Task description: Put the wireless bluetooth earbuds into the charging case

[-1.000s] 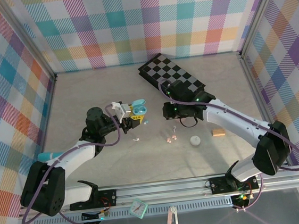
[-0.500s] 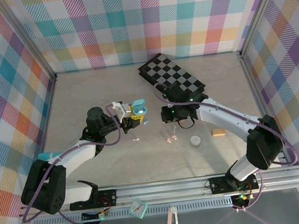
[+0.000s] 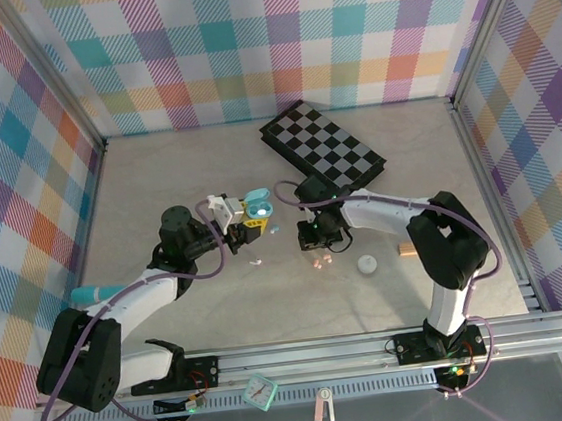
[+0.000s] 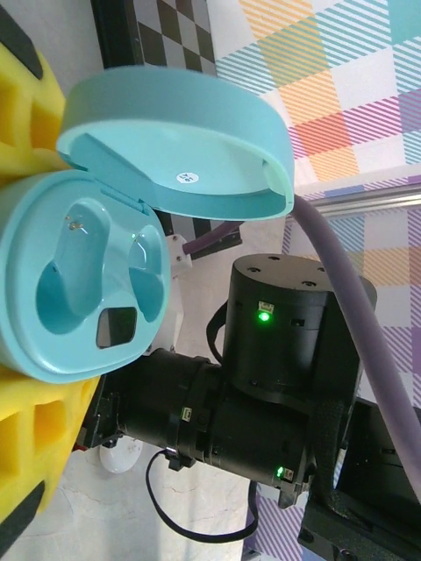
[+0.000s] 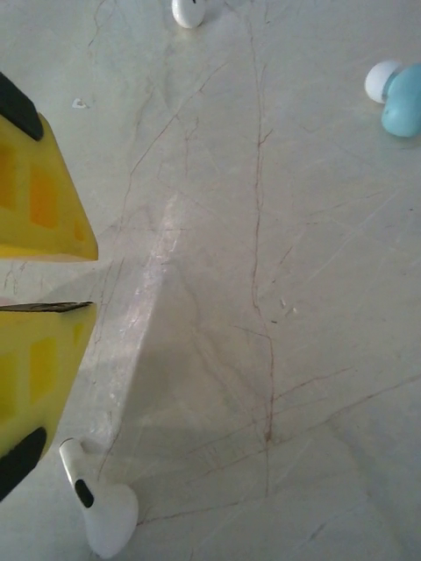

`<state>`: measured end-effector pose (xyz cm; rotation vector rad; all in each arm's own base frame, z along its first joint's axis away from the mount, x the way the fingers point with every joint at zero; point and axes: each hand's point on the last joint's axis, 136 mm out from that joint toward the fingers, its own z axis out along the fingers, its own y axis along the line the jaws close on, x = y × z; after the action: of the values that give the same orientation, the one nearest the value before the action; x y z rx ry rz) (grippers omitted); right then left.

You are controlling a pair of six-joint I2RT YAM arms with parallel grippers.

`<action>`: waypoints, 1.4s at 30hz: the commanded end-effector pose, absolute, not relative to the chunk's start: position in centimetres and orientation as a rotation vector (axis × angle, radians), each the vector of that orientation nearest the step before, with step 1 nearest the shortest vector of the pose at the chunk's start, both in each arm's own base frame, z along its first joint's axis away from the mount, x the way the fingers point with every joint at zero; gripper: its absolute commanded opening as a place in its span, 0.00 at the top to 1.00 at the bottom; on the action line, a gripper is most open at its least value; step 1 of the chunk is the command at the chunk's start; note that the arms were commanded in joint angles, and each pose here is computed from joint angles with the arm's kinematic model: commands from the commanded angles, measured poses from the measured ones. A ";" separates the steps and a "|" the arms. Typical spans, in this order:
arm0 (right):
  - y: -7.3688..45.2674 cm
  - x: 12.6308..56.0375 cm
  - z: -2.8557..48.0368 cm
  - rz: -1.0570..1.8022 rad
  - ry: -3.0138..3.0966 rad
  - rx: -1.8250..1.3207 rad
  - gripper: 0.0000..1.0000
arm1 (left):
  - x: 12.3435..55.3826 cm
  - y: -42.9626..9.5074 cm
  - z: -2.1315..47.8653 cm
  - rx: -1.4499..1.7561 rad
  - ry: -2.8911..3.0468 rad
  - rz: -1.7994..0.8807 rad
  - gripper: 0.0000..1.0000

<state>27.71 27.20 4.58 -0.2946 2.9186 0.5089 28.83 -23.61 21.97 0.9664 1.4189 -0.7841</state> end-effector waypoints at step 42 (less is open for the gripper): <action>22.0 30.8 2.7 0.880 2.818 0.226 0.56 | 28.2 -23.3 24.4 0.981 1.366 -0.779 0.65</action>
<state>30.58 21.54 3.03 0.2230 2.8310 0.8176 28.36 -23.35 22.80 0.9636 1.4189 -0.7848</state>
